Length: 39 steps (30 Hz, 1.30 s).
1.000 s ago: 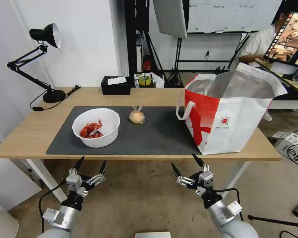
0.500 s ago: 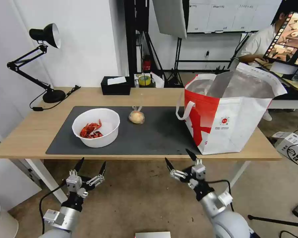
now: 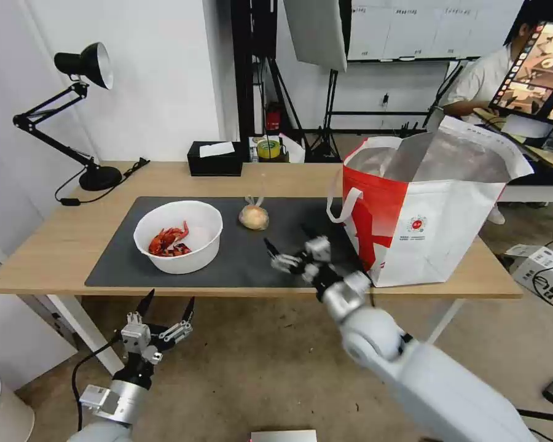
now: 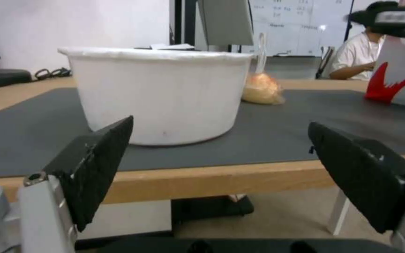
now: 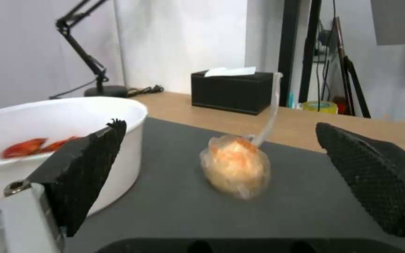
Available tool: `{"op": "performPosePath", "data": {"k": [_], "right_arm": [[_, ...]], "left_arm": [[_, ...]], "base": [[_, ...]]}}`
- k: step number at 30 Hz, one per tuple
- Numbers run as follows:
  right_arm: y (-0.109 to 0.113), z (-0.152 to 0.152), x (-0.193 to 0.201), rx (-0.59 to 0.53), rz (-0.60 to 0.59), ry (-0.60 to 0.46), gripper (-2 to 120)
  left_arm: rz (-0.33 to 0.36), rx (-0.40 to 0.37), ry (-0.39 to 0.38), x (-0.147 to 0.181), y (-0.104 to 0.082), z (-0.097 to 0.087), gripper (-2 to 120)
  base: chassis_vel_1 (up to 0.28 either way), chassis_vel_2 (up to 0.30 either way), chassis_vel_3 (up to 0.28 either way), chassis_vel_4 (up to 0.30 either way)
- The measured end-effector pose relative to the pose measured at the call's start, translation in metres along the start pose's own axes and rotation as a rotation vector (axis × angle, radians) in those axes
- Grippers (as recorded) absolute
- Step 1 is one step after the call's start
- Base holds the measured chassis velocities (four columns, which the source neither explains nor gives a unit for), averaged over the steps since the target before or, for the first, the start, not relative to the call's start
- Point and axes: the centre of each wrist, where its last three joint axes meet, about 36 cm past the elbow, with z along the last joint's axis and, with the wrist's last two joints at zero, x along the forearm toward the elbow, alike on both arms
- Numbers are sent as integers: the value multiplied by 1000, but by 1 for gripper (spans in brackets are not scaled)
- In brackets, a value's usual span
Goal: Pick up the trash from the table and place it into the takeout bag.
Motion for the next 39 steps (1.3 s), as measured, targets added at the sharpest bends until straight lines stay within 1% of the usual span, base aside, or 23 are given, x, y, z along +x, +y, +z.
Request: {"op": "performPosePath", "data": {"k": [1,2,5,8,9,10,12,13,15,16,17,19,27,29,33,39], "right_arm": [[0,-1,-13,2,7,12,100],[0,-1,-13,2,7,12,100],[2,-6,-53,6,40,48,100],[2,-7,-64,15,50,59,100],[5,-11,-82,17,78,94,100],[9,-13,-89,4,97,121,100],[9,-13,-89,4,97,121,100],[13,-16,-95,-11,119,150,100],[19,-15,-124,-17,194,282,100],[19,-15,-124,-17,194,282,100],[23,-16,-136,-1,225,313,100],[29,-16,-149,2,246,331,100],[40,-23,-168,13,254,363,100],[44,-26,-178,19,269,382,100],[46,-27,-182,22,278,391,100],[50,-26,-191,50,301,441,100]], "left_arm": [[-2,-1,0,0,1,0,100],[-2,-1,0,0,1,0,100],[-7,-4,0,2,3,1,100],[-8,-5,0,2,3,1,100],[-10,-6,1,2,4,1,100],[-12,-8,3,2,5,2,100],[-12,-8,3,2,5,2,100],[-15,-10,3,3,6,2,100],[-20,-23,-2,3,11,3,100],[-20,-23,-2,3,11,3,100],[-22,-24,-2,3,12,3,100],[-24,-23,-4,3,13,4,100],[-27,-24,-6,3,14,5,100],[-27,-25,-7,3,14,4,100],[-27,-25,-7,4,14,4,100],[-27,-26,-8,4,15,3,100]], "base": [[0,0,0,0],[0,0,0,0],[0,0,0,0],[0,0,0,0],[0,0,0,0],[0,0,0,0],[0,0,0,0],[0,0,0,0],[0,0,0,0],[0,0,0,0],[0,0,0,0],[0,0,0,0],[0,0,0,0],[0,0,0,0],[0,0,0,0],[0,0,0,0]]}}
